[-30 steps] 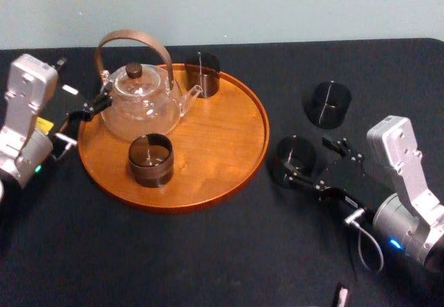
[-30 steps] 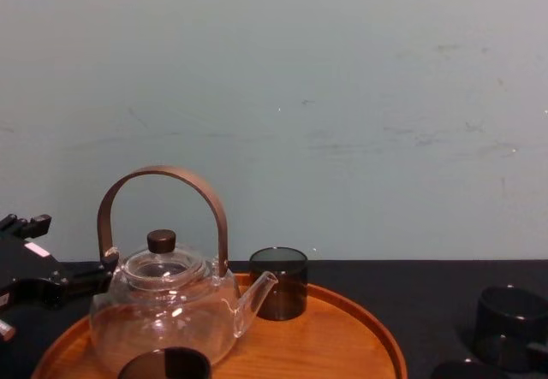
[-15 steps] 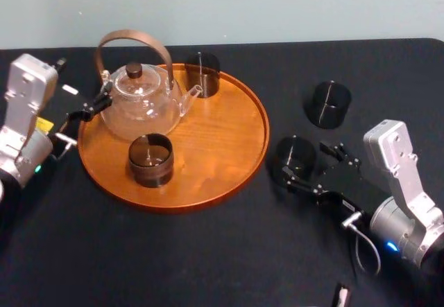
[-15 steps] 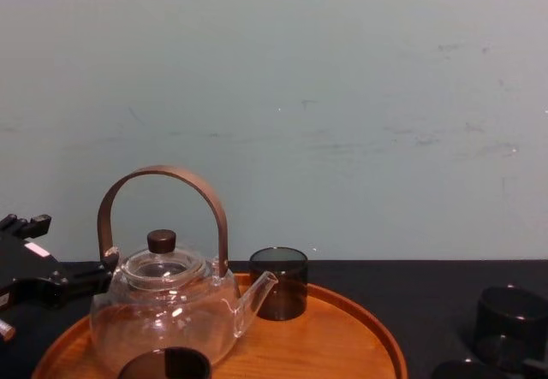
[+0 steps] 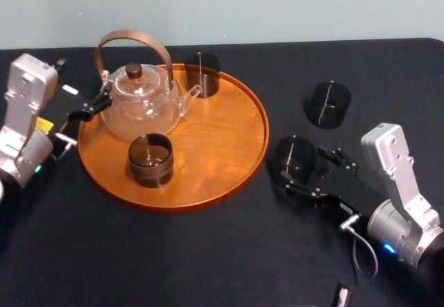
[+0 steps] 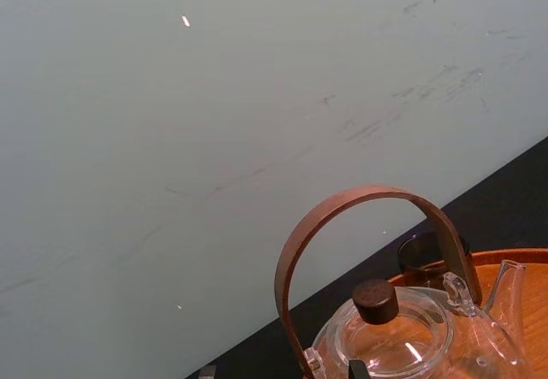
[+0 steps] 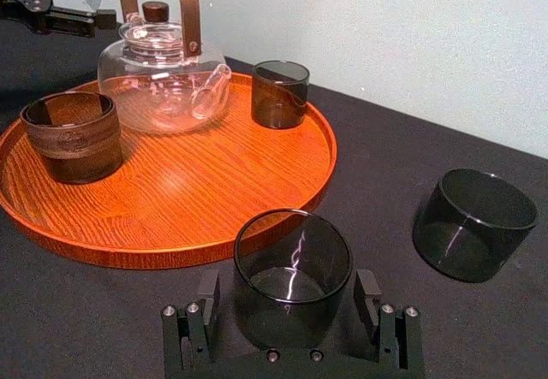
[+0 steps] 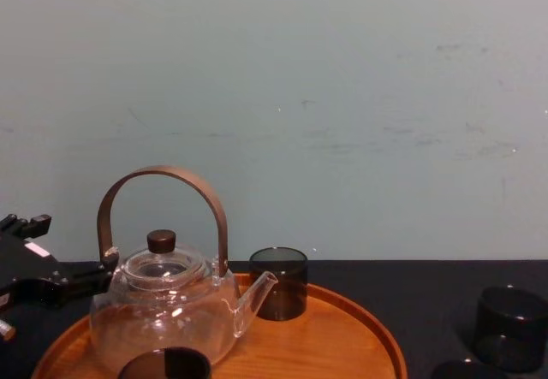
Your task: Pick up the glass from the table and place it on the tray.
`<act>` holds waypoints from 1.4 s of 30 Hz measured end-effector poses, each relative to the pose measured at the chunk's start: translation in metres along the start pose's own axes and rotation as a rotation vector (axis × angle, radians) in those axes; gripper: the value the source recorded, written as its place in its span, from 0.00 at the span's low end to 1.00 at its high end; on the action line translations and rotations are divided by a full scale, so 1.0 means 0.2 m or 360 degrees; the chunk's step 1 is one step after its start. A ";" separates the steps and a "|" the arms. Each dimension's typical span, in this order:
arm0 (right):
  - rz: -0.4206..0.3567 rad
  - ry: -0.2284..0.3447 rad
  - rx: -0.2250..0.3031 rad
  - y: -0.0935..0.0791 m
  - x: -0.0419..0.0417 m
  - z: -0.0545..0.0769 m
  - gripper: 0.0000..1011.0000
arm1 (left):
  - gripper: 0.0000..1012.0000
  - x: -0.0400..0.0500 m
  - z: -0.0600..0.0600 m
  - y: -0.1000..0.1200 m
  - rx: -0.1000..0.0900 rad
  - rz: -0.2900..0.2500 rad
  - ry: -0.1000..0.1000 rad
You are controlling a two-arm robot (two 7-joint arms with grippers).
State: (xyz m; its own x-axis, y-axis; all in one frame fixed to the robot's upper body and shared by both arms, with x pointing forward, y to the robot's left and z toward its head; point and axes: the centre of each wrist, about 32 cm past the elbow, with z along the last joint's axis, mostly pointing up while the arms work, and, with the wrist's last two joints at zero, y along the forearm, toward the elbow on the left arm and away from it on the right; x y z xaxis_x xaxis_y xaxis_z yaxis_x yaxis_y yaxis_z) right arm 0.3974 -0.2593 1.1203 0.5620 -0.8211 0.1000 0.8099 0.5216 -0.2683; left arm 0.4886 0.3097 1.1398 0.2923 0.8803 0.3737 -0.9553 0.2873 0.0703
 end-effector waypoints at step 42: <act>0.0070 -0.0051 -0.0013 0.22 0.058 -0.04 0.99 | 0.99 0.000 0.00 0.00 0.0000 0.0000 0.0000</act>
State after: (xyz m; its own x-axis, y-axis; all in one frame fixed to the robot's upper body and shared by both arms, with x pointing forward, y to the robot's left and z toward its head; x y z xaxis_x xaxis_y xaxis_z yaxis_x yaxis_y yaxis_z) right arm 0.4387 -0.2474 1.1008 0.6020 -0.7896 0.1188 0.7831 0.5547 -0.2811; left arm 0.4886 0.3097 1.1398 0.2922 0.8803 0.3737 -0.9553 0.2873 0.0702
